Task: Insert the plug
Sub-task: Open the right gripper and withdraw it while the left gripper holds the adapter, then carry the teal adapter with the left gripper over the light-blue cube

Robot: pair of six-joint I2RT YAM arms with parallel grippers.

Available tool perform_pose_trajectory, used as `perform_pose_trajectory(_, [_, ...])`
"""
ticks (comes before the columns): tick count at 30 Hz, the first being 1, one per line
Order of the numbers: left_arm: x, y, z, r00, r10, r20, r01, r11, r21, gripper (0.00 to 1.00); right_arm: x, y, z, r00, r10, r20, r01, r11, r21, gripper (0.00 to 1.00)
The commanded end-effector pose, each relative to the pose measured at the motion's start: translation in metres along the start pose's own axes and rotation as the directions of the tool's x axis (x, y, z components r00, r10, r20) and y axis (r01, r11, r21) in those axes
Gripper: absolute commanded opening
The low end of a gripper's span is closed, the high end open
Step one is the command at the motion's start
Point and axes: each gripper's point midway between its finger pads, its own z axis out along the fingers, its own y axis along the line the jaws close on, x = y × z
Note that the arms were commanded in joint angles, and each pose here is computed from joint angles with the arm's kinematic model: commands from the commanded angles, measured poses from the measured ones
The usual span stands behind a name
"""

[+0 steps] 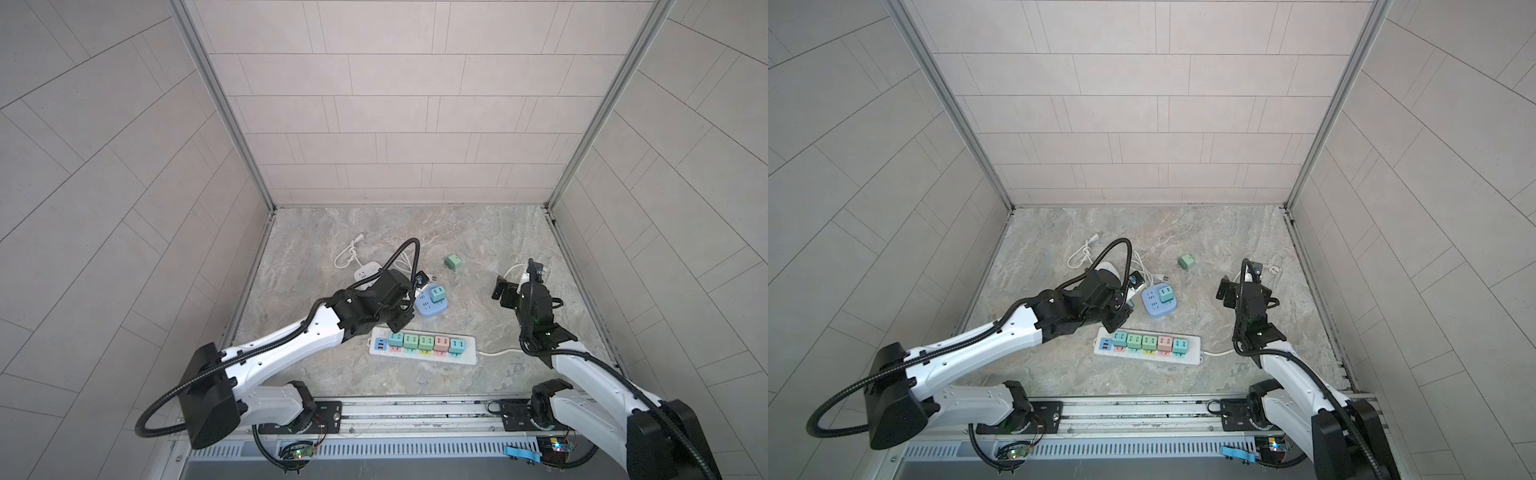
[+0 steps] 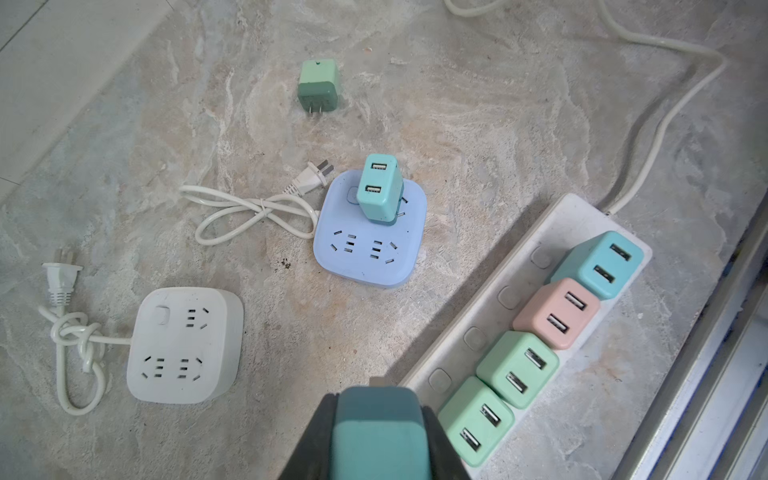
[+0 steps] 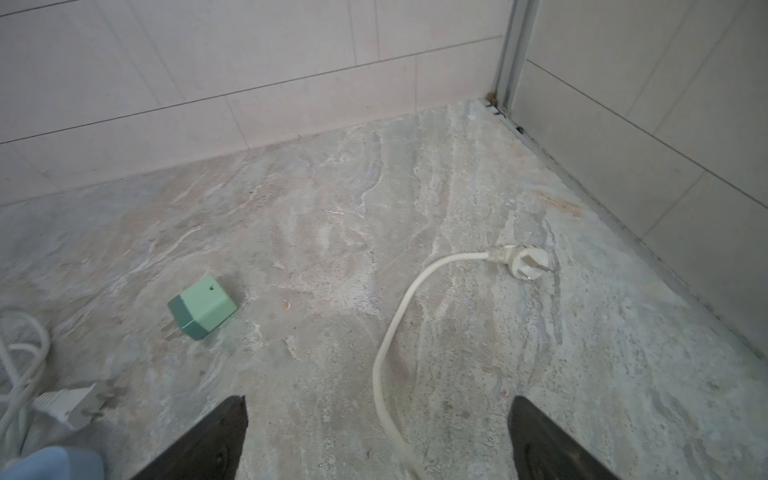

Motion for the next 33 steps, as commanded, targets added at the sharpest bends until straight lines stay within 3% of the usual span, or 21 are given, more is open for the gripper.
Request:
perform_pose_trajectory(1, [-0.007,0.005,0.002,0.999,0.041,-0.022,-0.041,0.999,0.012,0.0,0.002,-0.011,0.011,0.996,0.084,-0.028,-0.081,0.992,0.092,1.0])
perform_pose_trajectory(9, [-0.003,-0.014,0.036,0.979,0.113,-0.168,-0.082,0.98,0.183,0.0,0.009,-0.006,0.019,0.995,0.059,-0.078,-0.052,0.994,0.094,1.0])
perform_pose_trajectory(13, [0.001,-0.012,0.054,0.932,0.152,-0.328,-0.083,0.973,0.213,0.0,0.009,-0.002,0.019,0.996,0.041,-0.082,-0.034,0.996,0.086,1.0])
perform_pose_trajectory(17, [0.003,-0.003,0.075,0.89,0.176,-0.421,-0.102,0.976,0.193,0.0,0.009,0.0,0.019,0.996,0.035,-0.081,-0.028,0.996,0.081,1.0])
perform_pose_trajectory(22, [-0.001,0.009,0.096,0.875,0.178,-0.451,-0.097,0.976,0.197,0.0,0.008,0.002,0.019,0.997,0.032,-0.076,-0.026,0.997,0.076,1.0])
perform_pose_trajectory(33, [-0.007,0.022,0.115,0.881,0.196,-0.43,-0.11,0.97,0.217,0.0,0.008,0.007,0.021,0.996,0.003,-0.084,0.004,0.997,0.077,1.0])
